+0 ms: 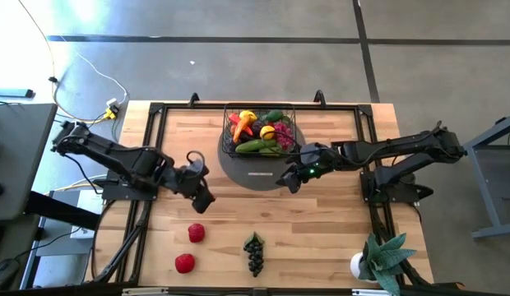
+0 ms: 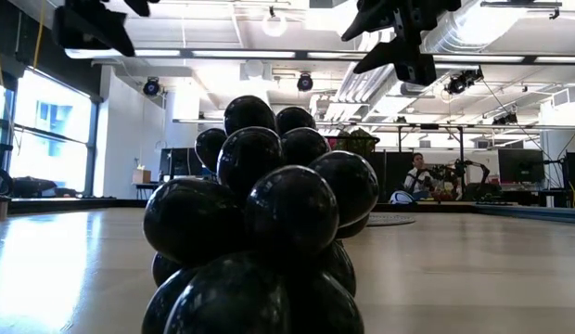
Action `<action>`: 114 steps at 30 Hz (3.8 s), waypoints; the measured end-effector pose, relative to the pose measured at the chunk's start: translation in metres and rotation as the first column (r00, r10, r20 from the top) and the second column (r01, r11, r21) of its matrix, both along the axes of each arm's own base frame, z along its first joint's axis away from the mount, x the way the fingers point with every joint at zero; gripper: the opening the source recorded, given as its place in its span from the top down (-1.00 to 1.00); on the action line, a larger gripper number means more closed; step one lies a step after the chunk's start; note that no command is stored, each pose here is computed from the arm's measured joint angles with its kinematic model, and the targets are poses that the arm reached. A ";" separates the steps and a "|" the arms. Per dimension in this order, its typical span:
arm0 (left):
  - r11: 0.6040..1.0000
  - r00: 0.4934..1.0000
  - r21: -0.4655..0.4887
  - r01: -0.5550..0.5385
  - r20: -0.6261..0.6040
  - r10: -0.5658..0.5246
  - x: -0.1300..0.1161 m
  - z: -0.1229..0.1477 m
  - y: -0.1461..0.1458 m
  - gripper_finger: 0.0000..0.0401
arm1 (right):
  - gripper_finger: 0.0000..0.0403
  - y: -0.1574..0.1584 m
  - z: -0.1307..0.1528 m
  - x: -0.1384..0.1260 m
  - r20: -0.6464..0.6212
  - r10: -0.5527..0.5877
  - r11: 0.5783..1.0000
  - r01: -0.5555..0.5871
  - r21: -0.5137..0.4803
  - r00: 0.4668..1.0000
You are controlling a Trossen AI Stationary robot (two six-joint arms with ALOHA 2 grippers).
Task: Build produce basket
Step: Put the top red tomato into the black wire basket
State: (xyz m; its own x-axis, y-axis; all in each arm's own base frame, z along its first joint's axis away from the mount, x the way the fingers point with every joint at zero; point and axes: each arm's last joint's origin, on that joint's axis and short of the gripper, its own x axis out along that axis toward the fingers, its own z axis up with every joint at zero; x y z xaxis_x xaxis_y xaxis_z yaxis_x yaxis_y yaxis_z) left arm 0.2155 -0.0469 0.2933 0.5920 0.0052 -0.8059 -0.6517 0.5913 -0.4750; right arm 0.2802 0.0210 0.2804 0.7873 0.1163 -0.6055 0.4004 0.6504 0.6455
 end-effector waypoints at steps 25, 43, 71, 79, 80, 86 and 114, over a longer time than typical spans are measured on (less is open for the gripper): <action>0.998 0.993 0.012 -0.056 -0.104 0.056 -0.002 -0.019 -0.037 -0.11 | 0.12 0.000 0.000 0.000 0.000 0.001 1.000 -0.001 0.001 1.000; 0.983 0.970 0.020 -0.184 -0.160 0.185 -0.010 -0.025 -0.043 -0.11 | 0.12 0.000 0.000 0.000 0.000 0.001 1.000 -0.001 0.001 1.000; 0.867 0.834 -0.162 -0.471 -0.403 0.378 -0.007 -0.059 -0.088 -0.48 | 0.12 0.000 0.000 0.000 0.001 0.000 1.000 0.000 0.001 1.000; 0.866 0.831 -0.161 -0.473 -0.408 0.378 -0.003 -0.066 -0.096 -0.80 | 0.12 0.000 0.000 0.000 0.000 -0.001 1.000 0.001 0.001 1.000; 0.864 0.828 -0.160 -0.478 -0.411 0.382 -0.002 -0.067 -0.096 -0.82 | 0.12 0.000 0.000 0.000 0.001 -0.001 1.000 0.001 0.000 1.000; 0.858 0.810 -0.155 -0.489 -0.445 0.382 0.005 -0.080 -0.102 -0.90 | 0.12 0.000 0.000 0.000 0.001 -0.001 1.000 0.001 0.000 1.000; 0.865 0.730 -0.009 -0.502 -0.541 0.418 0.030 -0.140 -0.109 -0.89 | 0.12 0.000 0.000 0.000 0.001 -0.003 1.000 0.003 0.000 1.000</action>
